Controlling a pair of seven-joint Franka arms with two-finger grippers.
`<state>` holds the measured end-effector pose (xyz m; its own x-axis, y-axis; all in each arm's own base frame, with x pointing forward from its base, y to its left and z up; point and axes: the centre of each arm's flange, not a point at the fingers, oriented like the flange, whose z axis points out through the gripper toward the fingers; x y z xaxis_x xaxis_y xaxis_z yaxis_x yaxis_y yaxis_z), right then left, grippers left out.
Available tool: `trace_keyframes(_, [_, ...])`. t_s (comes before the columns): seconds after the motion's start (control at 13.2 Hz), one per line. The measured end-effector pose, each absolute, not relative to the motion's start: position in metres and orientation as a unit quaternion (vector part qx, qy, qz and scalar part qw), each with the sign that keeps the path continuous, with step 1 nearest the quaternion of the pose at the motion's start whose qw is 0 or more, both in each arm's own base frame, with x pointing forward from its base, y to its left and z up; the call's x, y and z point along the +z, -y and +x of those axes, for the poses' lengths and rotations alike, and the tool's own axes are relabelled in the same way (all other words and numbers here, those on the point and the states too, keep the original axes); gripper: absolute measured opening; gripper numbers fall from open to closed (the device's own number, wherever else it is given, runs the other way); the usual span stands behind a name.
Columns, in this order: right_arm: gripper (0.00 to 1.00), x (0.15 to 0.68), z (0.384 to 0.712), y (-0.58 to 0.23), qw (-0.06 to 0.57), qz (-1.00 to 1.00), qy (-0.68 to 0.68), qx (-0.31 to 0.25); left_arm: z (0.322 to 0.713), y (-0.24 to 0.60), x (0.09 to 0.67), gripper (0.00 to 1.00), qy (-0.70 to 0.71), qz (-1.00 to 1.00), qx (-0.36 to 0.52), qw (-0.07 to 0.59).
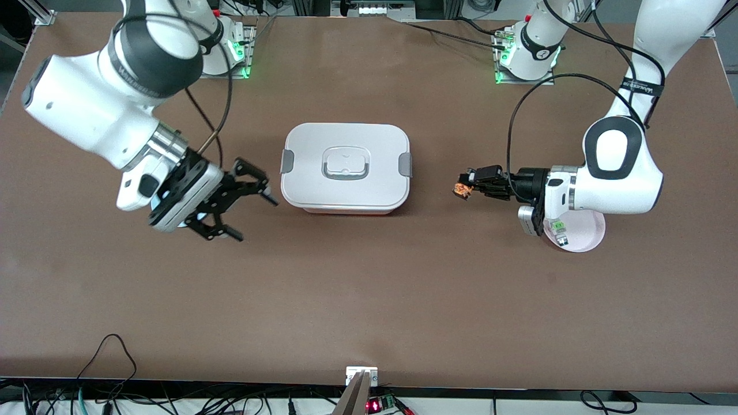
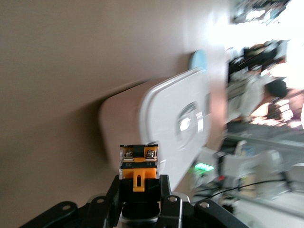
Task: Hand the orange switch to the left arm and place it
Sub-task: 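Carry the switch to the pink plate while the right gripper withdraws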
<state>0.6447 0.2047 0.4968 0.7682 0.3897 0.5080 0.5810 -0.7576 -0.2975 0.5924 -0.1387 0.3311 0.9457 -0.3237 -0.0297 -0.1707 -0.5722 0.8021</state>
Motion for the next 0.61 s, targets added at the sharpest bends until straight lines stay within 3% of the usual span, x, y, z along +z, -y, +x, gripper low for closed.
trace_keyframes(0.38, [1.00,0.437,0.645,-0.131,0.184,-0.962,0.160,-0.126,0.603,0.111,0.330,0.34,0.254,0.920,-0.093,0.283])
trace_keyframes(0.61, [1.00,0.428,0.640,-0.106,0.104,-0.987,0.100,-0.064,0.604,0.090,0.320,0.34,0.344,0.908,-0.094,0.219])
